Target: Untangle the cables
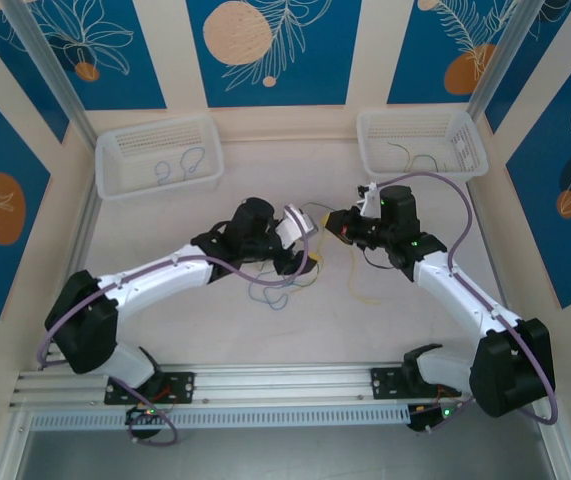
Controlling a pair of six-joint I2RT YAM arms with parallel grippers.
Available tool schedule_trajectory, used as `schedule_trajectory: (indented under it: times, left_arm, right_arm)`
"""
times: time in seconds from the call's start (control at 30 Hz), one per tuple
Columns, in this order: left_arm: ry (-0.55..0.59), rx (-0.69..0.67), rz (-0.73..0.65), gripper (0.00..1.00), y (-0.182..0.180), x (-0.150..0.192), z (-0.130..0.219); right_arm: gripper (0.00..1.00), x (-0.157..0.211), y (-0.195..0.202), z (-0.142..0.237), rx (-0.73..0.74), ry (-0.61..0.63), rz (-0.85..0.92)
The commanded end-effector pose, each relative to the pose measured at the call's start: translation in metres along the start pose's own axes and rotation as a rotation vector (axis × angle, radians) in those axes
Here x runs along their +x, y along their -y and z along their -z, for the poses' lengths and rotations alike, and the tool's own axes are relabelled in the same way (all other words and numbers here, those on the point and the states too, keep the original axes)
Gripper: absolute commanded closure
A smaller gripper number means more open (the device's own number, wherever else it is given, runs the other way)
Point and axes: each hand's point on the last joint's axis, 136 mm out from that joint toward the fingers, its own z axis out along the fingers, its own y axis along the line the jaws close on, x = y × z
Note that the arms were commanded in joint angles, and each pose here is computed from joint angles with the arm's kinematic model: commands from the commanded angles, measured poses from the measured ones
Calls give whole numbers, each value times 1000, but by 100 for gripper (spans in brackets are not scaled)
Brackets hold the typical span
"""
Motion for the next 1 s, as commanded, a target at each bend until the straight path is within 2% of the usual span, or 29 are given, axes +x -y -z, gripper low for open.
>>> schedule_trajectory:
  times: [0.0,0.2,0.4,0.5,0.57,0.67,0.83,0.87,0.93,0.97]
  left_arm:
    - [91,36,-84,39,5,-35,-2]
    - [105,52,-116,49,4,-42,-12]
    - [108,68,-127,75,5,-44,-17]
    - [109,74,-127,83,6,-44,-17]
    - [108,75,-128,93,6,-44,-16]
    - [105,66,-127,100,6,-43,-13]
    - [111,57,-128,100,6,-42,-9]
    - [116,57,-130,97,7,-43,-8]
    - [121,53,-136,65,6,-41,-9]
    - [120,53,-143,65,6,-40,-10]
  right_arm:
    - [100,-7,-16,2,-30,19,16]
    - [100,-5,-17,-1,-37,8,16]
    - [100,-6,-18,0,-39,10,21]
    - [100,-7,-17,0,-36,10,23]
    - [100,-8,-17,1,-34,17,22]
    - [100,-8,-15,0,-31,13,21]
    - [100,-8,-14,-1,-32,12,16]
    - [100,-8,-15,-1,-35,11,14]
    - [100,-7,-15,-2,-43,4,10]
    - [100,-7,-16,-2,-45,3,9]
